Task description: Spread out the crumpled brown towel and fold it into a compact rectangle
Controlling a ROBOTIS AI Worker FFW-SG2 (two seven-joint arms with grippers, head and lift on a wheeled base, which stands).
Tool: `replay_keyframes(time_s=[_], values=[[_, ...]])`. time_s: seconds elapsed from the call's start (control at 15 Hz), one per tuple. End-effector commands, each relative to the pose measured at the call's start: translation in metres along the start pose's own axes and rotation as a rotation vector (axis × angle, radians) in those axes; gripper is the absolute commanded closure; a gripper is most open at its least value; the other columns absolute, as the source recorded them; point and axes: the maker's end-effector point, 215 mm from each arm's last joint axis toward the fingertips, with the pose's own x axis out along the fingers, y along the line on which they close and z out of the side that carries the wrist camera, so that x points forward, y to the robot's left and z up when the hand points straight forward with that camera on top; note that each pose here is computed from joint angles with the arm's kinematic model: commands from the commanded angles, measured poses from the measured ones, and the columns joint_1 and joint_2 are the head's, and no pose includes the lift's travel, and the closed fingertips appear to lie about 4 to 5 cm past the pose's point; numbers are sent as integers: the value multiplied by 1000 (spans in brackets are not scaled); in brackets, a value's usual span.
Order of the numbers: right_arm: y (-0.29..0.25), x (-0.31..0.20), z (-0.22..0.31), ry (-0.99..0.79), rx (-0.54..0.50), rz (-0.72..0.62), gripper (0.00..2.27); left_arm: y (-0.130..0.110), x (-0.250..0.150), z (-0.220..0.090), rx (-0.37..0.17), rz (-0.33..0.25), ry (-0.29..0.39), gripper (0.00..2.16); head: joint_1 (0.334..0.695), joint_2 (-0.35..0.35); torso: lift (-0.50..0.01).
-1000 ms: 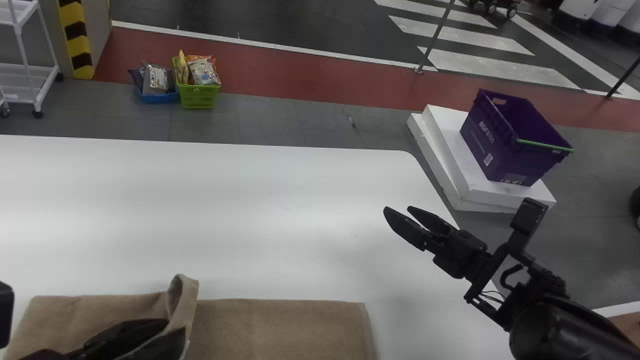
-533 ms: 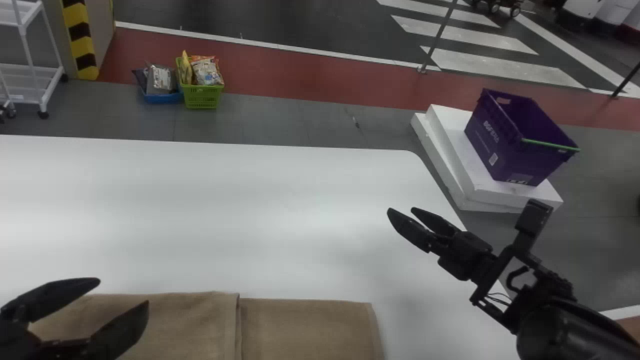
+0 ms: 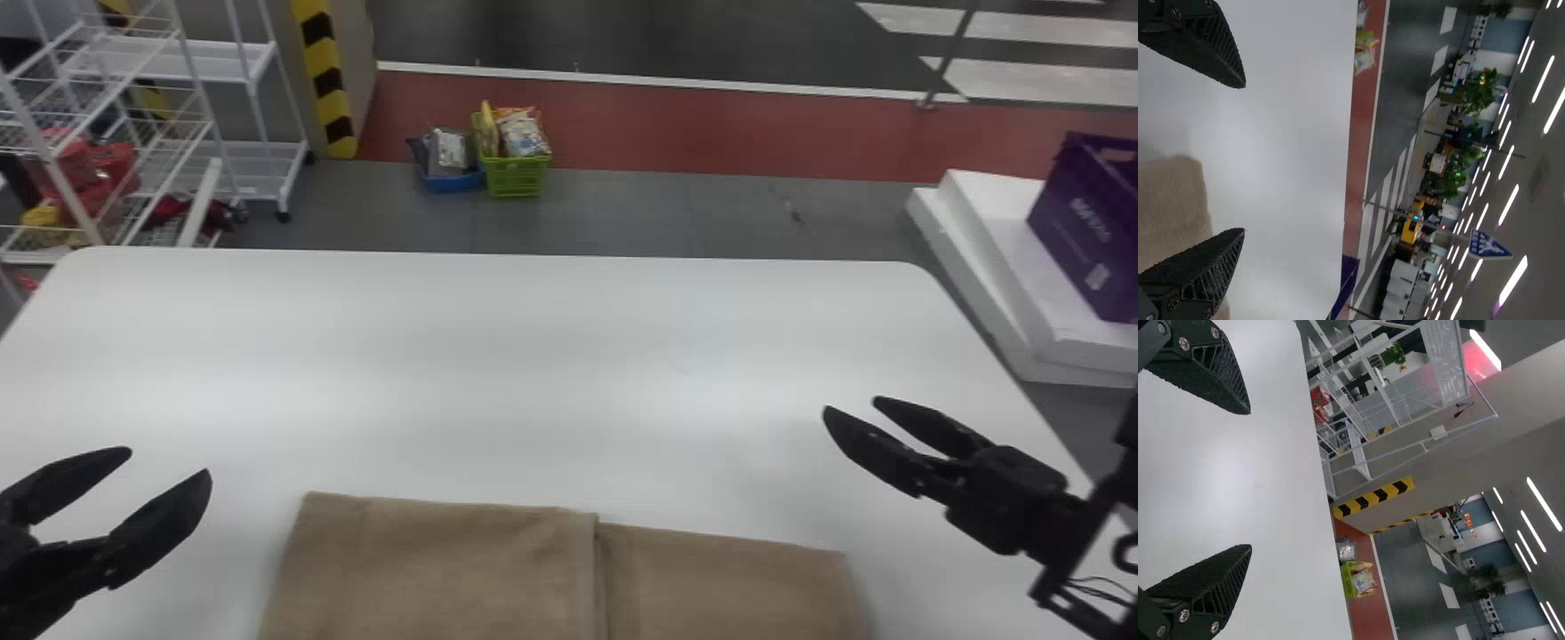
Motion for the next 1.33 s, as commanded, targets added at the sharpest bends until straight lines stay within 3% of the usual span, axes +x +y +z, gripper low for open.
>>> replay_keyframes(time_s=[0.0,0.07,0.2,0.53,1.27], values=[[24,4,-10,41,8,28,93,49,-30,9,-31,92,-82,33,695,13,-127],[37,5,-17,66,19,47,93,68,-44,12,-27,134,-115,26,695,91,-127],[62,10,-28,96,13,87,93,95,-64,8,-57,190,-156,26,695,169,-127],[110,19,-54,202,8,143,93,127,-95,-6,-84,258,-200,26,695,350,-127],[159,25,-88,300,13,210,90,136,-124,-3,-105,264,-241,26,695,350,-127]])
